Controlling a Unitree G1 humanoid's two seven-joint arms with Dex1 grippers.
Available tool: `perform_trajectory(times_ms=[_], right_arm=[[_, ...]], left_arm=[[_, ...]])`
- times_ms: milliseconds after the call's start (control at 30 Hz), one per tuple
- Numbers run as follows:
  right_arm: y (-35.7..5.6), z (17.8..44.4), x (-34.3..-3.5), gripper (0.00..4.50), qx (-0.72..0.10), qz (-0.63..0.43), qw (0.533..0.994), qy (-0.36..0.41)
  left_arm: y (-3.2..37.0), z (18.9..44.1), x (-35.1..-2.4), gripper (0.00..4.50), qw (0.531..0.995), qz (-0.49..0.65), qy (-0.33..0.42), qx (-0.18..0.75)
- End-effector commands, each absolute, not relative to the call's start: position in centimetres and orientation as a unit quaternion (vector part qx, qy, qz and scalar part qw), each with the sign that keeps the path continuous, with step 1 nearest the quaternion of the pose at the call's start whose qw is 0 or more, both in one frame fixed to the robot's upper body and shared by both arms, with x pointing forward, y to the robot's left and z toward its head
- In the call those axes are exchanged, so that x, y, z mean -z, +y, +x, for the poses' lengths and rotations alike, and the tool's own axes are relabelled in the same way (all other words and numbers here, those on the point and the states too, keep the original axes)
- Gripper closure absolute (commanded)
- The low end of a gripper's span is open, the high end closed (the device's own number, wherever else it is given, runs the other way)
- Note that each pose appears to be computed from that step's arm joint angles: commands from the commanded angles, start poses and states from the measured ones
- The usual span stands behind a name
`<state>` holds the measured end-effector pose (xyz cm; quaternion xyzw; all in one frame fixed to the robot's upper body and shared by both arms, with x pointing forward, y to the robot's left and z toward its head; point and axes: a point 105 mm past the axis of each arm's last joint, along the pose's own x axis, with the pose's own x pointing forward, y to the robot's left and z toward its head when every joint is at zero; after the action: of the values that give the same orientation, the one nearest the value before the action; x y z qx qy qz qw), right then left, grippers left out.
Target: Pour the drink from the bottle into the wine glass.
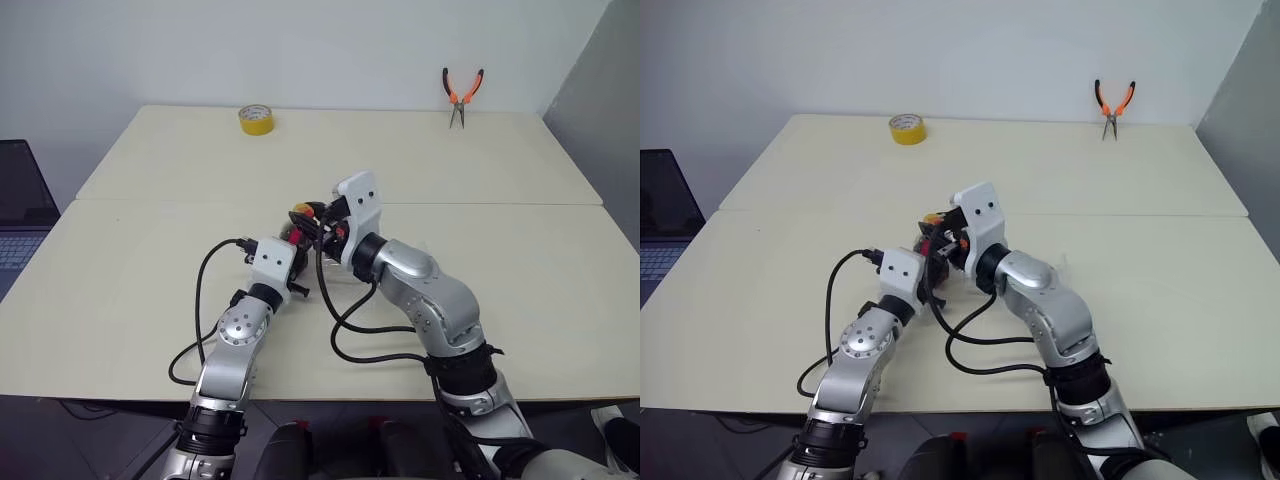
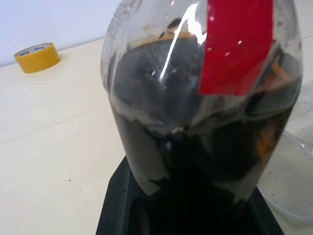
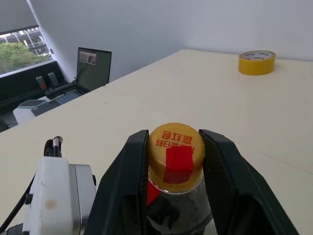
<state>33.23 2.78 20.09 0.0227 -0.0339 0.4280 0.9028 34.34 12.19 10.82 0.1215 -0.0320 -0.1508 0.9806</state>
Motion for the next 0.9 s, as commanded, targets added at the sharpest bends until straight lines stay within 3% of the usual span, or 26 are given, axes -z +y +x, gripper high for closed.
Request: perform_trajectory(times_ms=[33, 267, 433, 600, 733, 767, 900], right_arm=[[0.8, 34.1, -21.9, 3.26, -0.460, -0.003, 0.883, -0.093], [-1.3, 36.0, -21.6, 3.26, -0.493, -0.038, 0.862, -0.111], [-1.2, 35.7, -21.7, 3.26, -0.516, -0.023, 0.850, -0.105], [-1.0, 35.4, -21.3, 1.61, -0.501, -0.022, 0.859, -0.104], [-2.5, 35.7, -21.2, 0.22, -0.431, -0.031, 0.895, -0.114], [-2.8, 35.6, -21.2, 0.00, -0.419, -0.027, 0.900, -0.118], [-3.5, 34.1, -21.0, 0.00, -0.411, -0.020, 0.903, -0.121]], left_arm=[[13.0, 34.0, -12.7, 3.74, 0.981, 0.125, -0.068, 0.135], [12.8, 33.7, -12.6, 3.75, 0.980, 0.125, -0.067, 0.140], [12.7, 33.7, -12.7, 3.75, 0.980, 0.125, -0.068, 0.141], [12.8, 33.8, -12.7, 3.75, 0.980, 0.124, -0.068, 0.139], [12.8, 33.8, -12.8, 3.75, 0.981, 0.121, -0.070, 0.135], [12.8, 33.8, -12.7, 3.75, 0.981, 0.121, -0.070, 0.135], [12.9, 33.8, -12.7, 3.76, 0.982, 0.120, -0.069, 0.131]])
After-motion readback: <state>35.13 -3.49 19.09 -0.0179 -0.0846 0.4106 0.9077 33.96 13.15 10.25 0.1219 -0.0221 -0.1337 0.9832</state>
